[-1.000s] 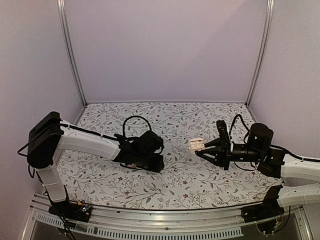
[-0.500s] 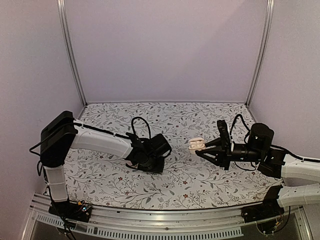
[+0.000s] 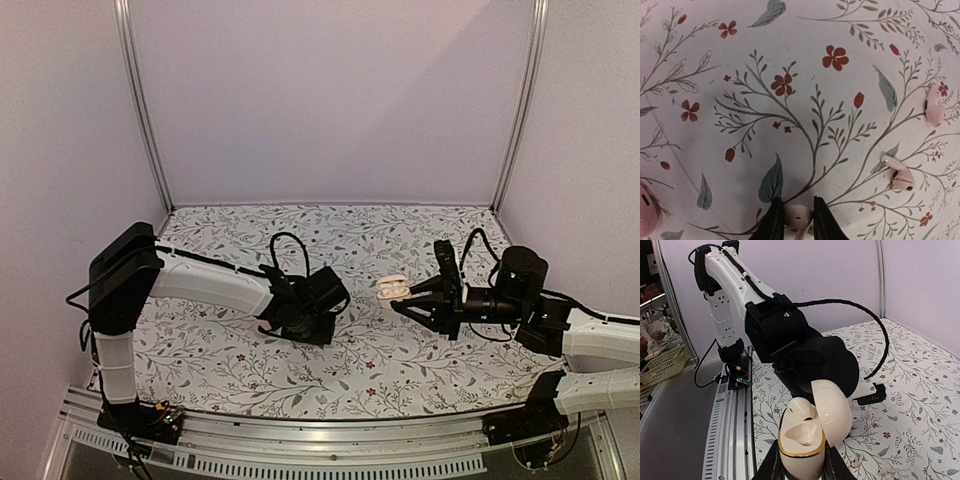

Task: Insert the wireless bluetooth earbuds into the charging case
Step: Pick up the right earbud from the center of the board.

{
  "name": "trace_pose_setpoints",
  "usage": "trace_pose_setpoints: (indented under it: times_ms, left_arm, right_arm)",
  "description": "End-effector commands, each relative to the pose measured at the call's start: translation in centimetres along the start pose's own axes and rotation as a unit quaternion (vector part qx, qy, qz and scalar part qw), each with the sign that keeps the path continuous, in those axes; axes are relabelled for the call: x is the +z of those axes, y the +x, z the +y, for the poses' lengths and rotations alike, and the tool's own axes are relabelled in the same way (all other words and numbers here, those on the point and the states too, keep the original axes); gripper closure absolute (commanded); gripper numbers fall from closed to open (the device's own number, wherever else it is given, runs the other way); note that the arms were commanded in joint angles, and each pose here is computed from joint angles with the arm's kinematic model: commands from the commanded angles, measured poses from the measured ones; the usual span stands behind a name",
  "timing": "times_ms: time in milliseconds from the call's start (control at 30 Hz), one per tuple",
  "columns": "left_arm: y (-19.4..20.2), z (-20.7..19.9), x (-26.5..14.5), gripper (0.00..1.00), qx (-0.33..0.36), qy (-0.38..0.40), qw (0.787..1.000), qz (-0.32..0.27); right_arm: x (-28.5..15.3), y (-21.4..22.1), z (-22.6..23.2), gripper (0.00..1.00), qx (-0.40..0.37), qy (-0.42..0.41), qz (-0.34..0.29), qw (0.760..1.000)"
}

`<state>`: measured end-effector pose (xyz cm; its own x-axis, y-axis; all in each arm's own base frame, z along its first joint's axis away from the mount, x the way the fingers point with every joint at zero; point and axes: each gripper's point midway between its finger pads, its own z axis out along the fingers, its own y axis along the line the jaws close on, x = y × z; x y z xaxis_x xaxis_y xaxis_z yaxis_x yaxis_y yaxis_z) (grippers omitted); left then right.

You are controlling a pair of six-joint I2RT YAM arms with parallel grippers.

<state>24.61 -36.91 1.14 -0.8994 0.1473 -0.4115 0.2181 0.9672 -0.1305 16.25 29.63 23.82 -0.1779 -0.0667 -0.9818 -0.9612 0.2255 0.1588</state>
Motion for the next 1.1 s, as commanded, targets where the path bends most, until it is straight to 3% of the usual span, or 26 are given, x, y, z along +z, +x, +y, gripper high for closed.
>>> trace_pose_setpoints:
  times_ms: [0,433,600,867,1067]
  left_arm:
    - [1.3,-0.2,0.9,0.81,0.029,-0.006,0.999,0.02]
    - [2.5,0.7,0.9,0.77,0.055,-0.029,0.997,0.048]
    - [2.4,0.5,1.0,0.81,0.06,-0.029,0.997,0.045]
    - [-1.3,-0.3,-1.7,0.87,0.053,0.001,0.998,-0.031]
    - [-5.3,-0.6,-5.3,0.88,0.048,0.023,0.99,-0.128]
  right_arm:
    - [-0.2,0.2,0.0,0.81,-0.003,0.0,0.0,1.0]
    - [-0.1,0.2,-0.1,0.81,-0.002,0.001,0.001,1.0]
    - [0.0,0.4,-0.2,0.81,-0.001,0.002,0.005,1.0]
    - [0.2,0.4,-0.5,0.81,0.001,0.008,0.004,1.0]
    - [0.6,0.3,-1.4,0.81,0.005,0.025,-0.005,1.0]
